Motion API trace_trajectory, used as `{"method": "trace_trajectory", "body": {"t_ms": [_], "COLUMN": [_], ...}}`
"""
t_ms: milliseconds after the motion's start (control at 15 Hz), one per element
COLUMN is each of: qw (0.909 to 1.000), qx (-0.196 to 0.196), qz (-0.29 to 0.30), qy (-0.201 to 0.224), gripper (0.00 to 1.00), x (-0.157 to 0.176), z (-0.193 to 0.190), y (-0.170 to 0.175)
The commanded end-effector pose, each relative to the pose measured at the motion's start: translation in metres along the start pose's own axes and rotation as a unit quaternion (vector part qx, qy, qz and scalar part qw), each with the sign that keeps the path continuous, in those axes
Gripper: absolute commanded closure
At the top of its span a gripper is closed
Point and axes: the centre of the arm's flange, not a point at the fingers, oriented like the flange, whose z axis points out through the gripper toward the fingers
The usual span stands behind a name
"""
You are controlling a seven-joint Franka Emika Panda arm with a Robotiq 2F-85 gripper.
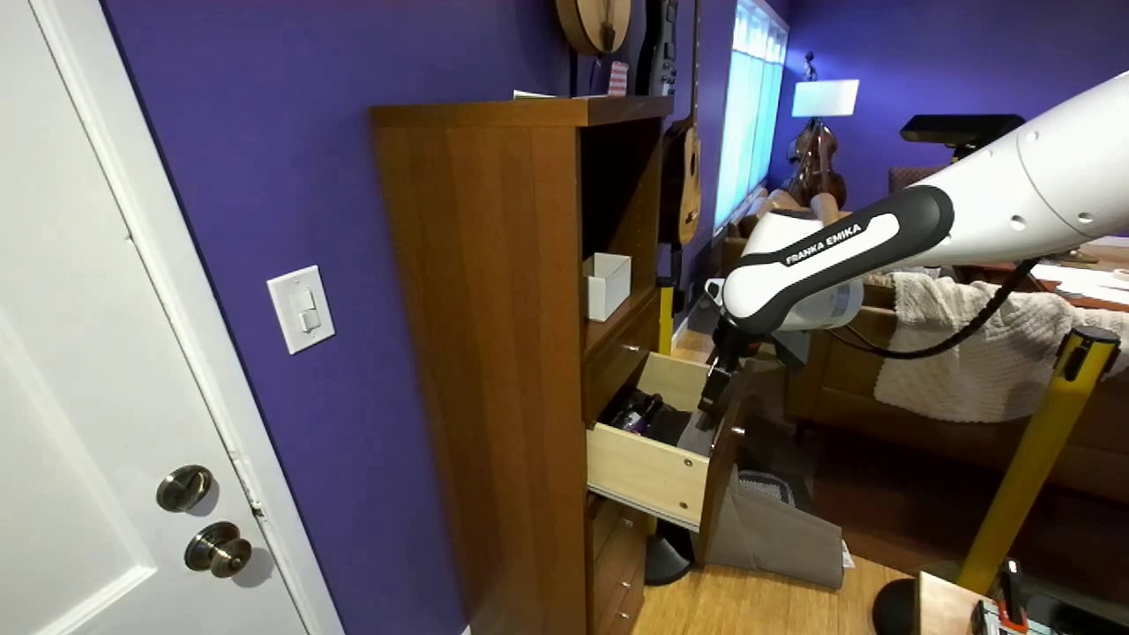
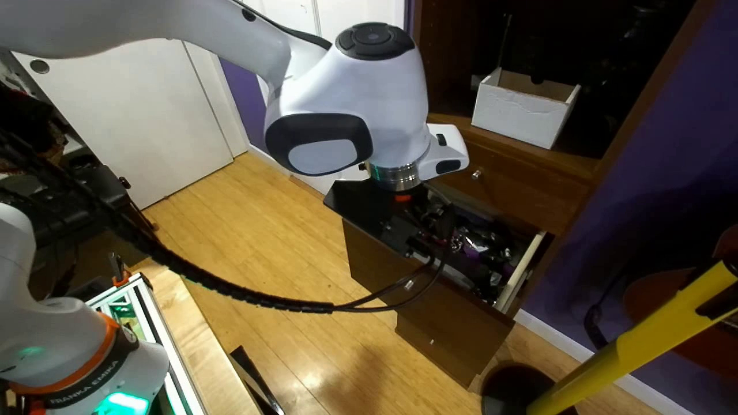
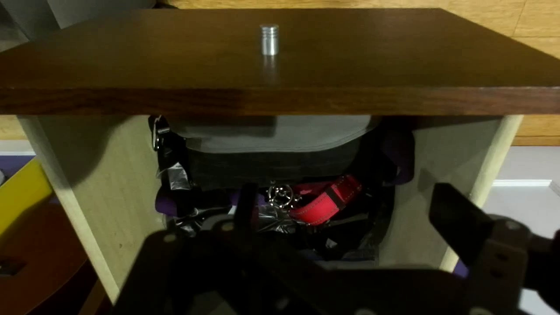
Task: Open the second drawer from the top
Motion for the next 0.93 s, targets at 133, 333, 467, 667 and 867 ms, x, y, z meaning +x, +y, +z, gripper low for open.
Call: {"method": "trace_trajectory", "body": {"t_ms": [133,333,467,667,867], "qw": [0.999,0.9968,0.9948,0.9898,0.9816], "qx": [-0.004,-0.009,-0.009,0.001,0.009], "qz": [-0.011,-0.015,-0.016,-0.011,0.004], "qy": [-0.044,-0.078,-0.101,-0.142,-0.191], "gripper": [0.0,0.0,0.0,0.0,0.0], "x": [0.008,0.006,0.003,0.0,-0.003], "z": [0.031,0.041,0.045,0.044,0.037], "y": [0.009,0.01,0.009,0.009,0.008]}}
